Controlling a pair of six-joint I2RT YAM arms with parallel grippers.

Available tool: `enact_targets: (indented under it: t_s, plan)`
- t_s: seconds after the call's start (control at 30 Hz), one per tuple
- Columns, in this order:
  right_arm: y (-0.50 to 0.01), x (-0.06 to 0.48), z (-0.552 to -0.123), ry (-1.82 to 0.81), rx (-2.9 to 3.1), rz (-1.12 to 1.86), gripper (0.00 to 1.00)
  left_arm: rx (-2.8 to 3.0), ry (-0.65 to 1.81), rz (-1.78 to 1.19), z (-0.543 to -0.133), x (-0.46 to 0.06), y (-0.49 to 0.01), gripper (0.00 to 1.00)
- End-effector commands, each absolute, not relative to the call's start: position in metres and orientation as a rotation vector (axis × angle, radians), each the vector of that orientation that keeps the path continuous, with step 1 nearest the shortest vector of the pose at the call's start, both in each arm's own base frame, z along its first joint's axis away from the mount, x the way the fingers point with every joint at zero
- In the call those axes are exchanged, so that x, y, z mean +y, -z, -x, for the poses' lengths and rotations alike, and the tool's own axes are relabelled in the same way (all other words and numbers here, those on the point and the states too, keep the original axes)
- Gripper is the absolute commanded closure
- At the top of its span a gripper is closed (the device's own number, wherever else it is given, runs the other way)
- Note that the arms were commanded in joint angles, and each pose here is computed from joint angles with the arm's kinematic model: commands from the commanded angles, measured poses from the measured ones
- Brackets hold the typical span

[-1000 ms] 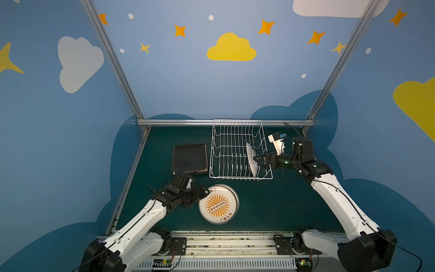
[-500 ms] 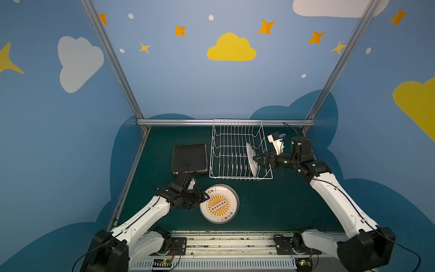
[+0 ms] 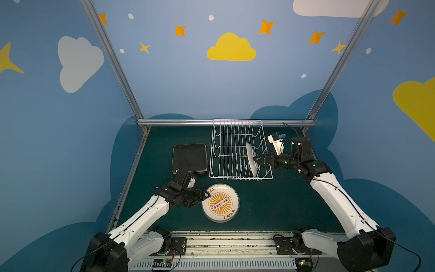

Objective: Unload the plates from the dish rack
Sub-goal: Place the plate among the plates, then pick up a plate from the dish rack.

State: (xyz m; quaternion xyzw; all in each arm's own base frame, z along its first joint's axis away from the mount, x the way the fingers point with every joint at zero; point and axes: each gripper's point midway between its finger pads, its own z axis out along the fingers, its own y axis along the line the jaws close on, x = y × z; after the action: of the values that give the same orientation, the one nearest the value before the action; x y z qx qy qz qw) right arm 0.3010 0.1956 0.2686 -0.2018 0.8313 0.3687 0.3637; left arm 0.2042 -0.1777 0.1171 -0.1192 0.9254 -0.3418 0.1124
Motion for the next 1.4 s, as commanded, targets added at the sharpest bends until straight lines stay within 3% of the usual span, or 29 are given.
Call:
enact_targets:
  t_s: [0.0,0.33,0.53,0.97,1.23,1.37]
  plan:
    - [-0.283,0.194,-0.298,-0.925,2.100,0.537,0.12,2.592,1.001,0.259,-0.221,-0.178,-0.160,0.32]
    - [-0.284,0.183,-0.297,-0.828,2.093,0.533,0.12,2.478,1.009,0.046,-0.260,-0.200,-0.245,0.33]
    - [-0.282,0.165,-0.301,-0.690,2.069,0.486,0.12,2.417,1.133,-0.028,-0.294,-0.234,-0.268,0.35]
    - [-0.270,0.149,-0.297,-0.595,2.112,0.460,0.11,2.382,1.283,-0.192,-0.370,-0.334,-0.260,0.37]
    - [-0.267,0.128,-0.299,-0.471,2.114,0.401,0.11,2.517,1.312,-0.200,-0.381,-0.384,-0.217,0.40]
    - [-0.264,0.121,-0.301,-0.437,2.111,0.361,0.11,2.579,1.247,-0.184,-0.386,-0.397,-0.200,0.47]
